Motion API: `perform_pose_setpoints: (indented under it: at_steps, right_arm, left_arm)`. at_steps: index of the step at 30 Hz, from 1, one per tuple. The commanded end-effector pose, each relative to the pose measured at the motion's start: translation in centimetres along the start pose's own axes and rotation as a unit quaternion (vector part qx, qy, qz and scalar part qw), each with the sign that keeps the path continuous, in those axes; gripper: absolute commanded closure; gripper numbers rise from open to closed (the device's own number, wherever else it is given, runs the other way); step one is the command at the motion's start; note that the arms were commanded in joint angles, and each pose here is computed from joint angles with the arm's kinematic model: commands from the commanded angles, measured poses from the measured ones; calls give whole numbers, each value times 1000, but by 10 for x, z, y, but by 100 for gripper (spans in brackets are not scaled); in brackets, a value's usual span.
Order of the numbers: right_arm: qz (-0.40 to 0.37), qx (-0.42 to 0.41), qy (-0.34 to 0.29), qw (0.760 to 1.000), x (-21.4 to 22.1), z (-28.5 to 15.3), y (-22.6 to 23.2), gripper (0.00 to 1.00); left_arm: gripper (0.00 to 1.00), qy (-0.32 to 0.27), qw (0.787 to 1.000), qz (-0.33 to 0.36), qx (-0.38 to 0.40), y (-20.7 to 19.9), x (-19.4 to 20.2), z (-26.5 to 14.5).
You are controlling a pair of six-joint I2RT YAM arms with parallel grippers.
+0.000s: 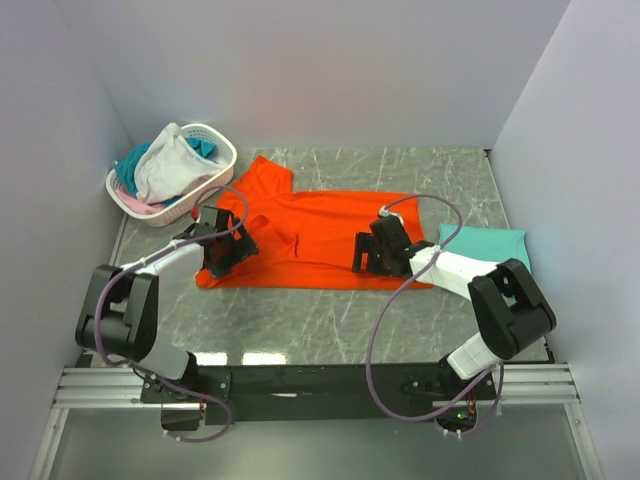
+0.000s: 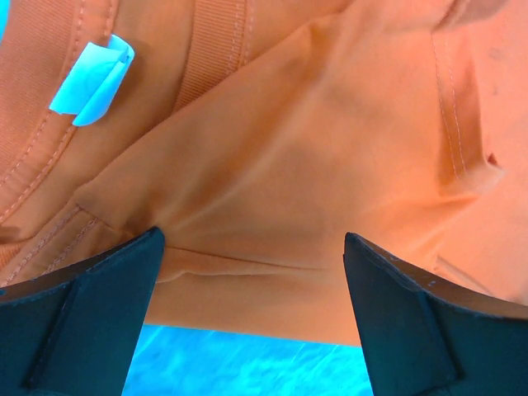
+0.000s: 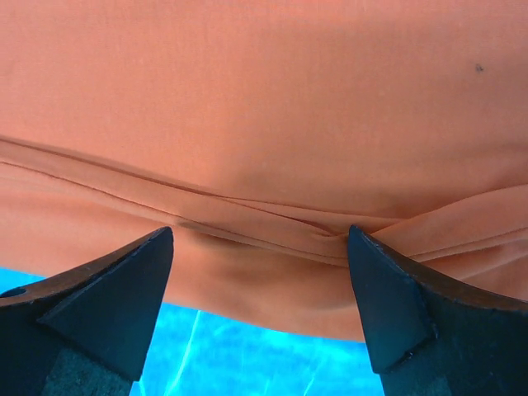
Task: Fold and stack the t-shirts
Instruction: Fold the tshirt
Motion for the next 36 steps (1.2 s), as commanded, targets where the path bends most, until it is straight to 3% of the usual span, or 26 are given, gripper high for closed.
perform_pose_setpoints:
  at_steps: [1,6,12,15,25,31,36]
  right_arm:
    - [-3,29,63,998,42,-11,-22,7]
    - [-16,34,81,996,68,-26,-22,7]
    - [6,29,80,996,89,-43,-19,7]
    - [12,23,69,997,88,-53,-18,7]
    - [6,-22,16,1000,50,-92,7,5]
    - [1,-27,33,999,63,-95,-2,5]
    - [-10,-81,73,994,80,-88,11,5]
  left_arm:
    - [1,57,991,-25,-119,56,45,-13]
    - [1,86,978,-85,-169,81,82,-28]
    - [0,100,973,-123,-169,86,102,-46]
    - [1,79,966,-135,-206,94,98,-60]
    - [1,-4,982,-135,-135,64,55,-94]
    - [1,-21,992,-100,-78,36,28,-87]
    - [1,-26,997,-66,-14,0,15,-71]
Point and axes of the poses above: each gripper's point midway between its finger pads, its own z axis out along the fingers, its own y axis along the line the jaws close on, x = y × z, the point moved 3 cm from there along -z, back along the fingers, and after that the axes turned 10 degrees about z, right-handed, at the moved point
